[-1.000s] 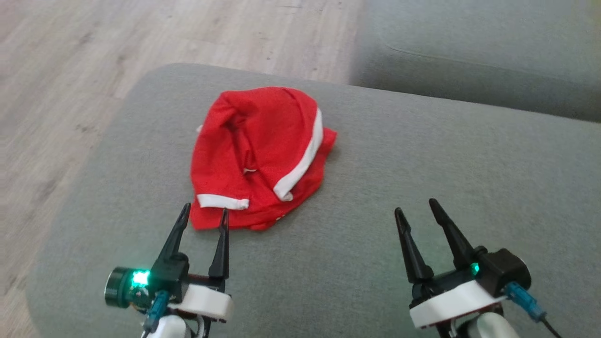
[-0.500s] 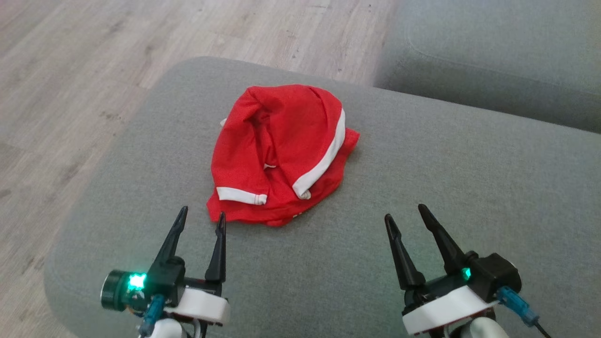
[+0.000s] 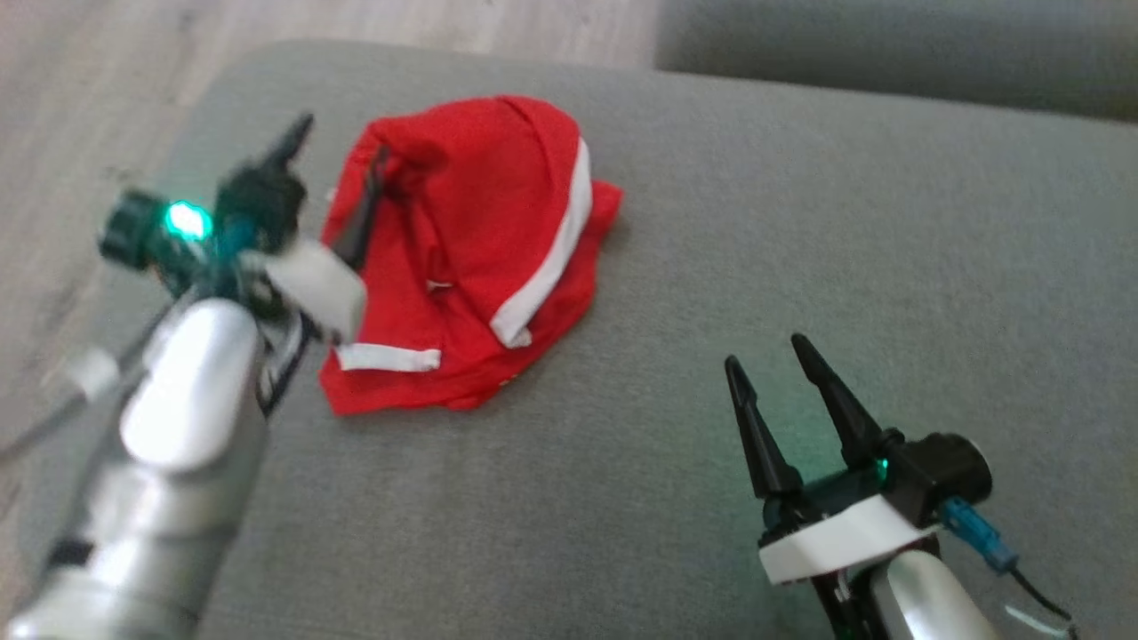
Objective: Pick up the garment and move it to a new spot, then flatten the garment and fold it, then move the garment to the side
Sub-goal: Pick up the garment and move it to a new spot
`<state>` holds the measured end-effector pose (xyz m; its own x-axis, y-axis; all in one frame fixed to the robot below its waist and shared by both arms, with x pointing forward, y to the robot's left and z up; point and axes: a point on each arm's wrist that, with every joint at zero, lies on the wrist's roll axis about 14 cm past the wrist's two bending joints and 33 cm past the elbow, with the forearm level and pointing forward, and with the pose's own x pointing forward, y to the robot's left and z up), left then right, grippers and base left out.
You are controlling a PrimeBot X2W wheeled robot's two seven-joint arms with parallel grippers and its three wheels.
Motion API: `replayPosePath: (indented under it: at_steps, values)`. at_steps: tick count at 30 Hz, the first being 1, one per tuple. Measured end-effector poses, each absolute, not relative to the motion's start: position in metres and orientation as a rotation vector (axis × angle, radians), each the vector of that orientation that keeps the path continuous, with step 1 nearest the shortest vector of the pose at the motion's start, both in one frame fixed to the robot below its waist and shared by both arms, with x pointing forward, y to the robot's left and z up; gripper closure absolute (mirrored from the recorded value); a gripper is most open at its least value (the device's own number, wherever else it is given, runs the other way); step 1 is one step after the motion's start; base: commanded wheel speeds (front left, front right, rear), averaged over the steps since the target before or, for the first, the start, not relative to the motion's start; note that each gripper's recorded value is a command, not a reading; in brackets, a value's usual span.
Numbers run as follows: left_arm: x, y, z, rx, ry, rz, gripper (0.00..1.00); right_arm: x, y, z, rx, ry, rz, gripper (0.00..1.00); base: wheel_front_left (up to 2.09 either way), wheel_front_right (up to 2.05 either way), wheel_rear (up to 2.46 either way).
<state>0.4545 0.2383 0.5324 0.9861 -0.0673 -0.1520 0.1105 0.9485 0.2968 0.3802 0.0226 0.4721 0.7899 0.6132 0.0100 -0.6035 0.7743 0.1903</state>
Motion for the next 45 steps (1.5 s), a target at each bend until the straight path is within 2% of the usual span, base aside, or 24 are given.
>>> replayPosePath:
  at_steps: [3, 7, 16, 21, 22, 23, 29, 33, 39, 45]
  values:
    - [0.476, 0.232, 0.511, 0.337, 0.286, -0.151, 0.0, 0.388, 0.014, 0.466, 0.192, 0.064, 0.628, 0.0, 0.0, 0.0, 0.0]
    - [0.491, 0.226, 0.481, 0.241, 0.431, -0.181, 0.0, 0.397, 0.002, 0.457, 0.196, 0.081, 0.589, 0.0, 0.0, 0.0, 0.0]
    - [0.517, 0.226, 0.45, 0.21, 0.568, -0.193, 0.0, 0.41, -0.018, 0.444, 0.198, 0.104, 0.526, 0.0, 0.0, 0.0, 0.0]
    - [0.517, 0.219, 0.432, 0.171, 0.644, -0.205, 0.0, 0.411, -0.024, 0.44, 0.203, 0.117, 0.505, 0.0, 0.0, 0.0, 0.0]
    - [0.516, 0.218, 0.43, 0.168, 0.66, -0.209, 0.57, 0.411, -0.025, 0.44, 0.203, 0.116, 0.504, 0.0, 0.0, 0.0, 0.0]
    - [0.514, 0.216, 0.428, 0.17, 0.669, -0.217, 1.0, 0.412, -0.024, 0.441, 0.202, 0.112, 0.505, 0.0, 0.0, 0.0, 0.0]
    - [0.522, 0.209, 0.45, 0.143, 0.564, -0.236, 1.0, 0.414, -0.022, 0.448, 0.199, 0.092, 0.513, 0.0, 0.0, 0.0, 0.0]
    - [0.536, 0.206, 0.493, 0.139, 0.371, -0.243, 1.0, 0.412, -0.02, 0.456, 0.201, 0.075, 0.518, 0.0, 0.0, 0.0, 0.0]
    - [0.542, 0.178, 0.591, 0.088, -0.012, -0.309, 1.0, 0.407, -0.026, 0.475, 0.197, 0.029, 0.505, 0.0, 0.0, 0.0, 0.0]
    - [0.524, 0.126, 0.657, 0.073, -0.218, -0.447, 1.0, 0.398, -0.05, 0.489, 0.196, -0.006, 0.435, 0.0, 0.0, 0.0, 0.0]
